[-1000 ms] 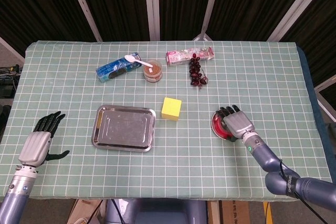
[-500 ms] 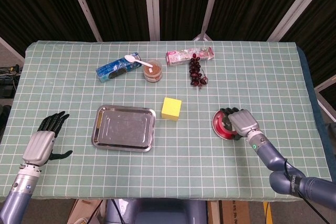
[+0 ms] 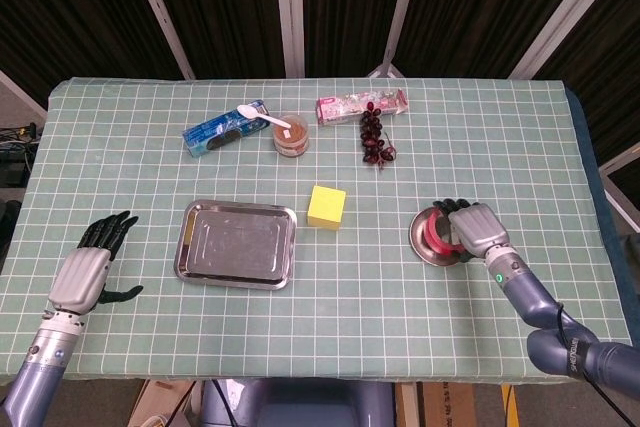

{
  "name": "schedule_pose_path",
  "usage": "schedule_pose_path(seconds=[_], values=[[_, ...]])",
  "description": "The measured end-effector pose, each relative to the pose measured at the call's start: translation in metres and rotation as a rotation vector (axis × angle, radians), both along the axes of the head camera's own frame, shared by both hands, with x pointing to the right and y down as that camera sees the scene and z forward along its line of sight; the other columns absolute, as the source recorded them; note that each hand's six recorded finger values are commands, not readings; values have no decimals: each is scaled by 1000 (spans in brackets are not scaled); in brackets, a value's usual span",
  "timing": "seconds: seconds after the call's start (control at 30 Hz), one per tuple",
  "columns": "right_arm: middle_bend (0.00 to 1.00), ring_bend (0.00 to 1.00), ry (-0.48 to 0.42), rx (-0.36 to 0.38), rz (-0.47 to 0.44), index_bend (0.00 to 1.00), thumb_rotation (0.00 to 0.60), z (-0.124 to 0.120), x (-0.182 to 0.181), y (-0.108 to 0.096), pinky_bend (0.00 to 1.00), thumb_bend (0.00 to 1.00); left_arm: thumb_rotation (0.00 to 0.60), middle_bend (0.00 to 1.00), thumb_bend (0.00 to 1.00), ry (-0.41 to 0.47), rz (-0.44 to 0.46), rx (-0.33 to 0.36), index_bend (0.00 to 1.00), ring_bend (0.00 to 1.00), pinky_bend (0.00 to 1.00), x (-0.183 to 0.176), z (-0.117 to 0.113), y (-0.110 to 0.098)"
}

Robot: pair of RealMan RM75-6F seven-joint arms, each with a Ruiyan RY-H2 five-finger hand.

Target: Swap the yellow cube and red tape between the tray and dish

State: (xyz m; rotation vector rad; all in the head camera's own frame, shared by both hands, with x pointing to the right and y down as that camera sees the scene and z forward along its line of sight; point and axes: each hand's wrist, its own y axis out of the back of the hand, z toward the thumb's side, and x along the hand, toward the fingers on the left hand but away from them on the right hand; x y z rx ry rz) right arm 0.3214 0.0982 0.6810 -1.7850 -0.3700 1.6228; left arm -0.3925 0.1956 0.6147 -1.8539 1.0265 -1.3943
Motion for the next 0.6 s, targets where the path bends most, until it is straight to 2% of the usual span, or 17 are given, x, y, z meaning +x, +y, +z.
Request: schedule_pose_path(seconds=[0.13,0.4,0.6], values=[[300,265,10,19,1,116,600,-17,6,5,482,320,600,12,26,8,3,-5,0,0,0,1,2,-2],[300,265,36,37,13,116,600,-49,12,43,482,320,600,11,26,35,28,-19,0,0,0,7,9,-1],[300,265,15,59,-68,116,600,-64,-13,70,482,320,600,10,26,55,45,-30,0,0,0,8,15,1]])
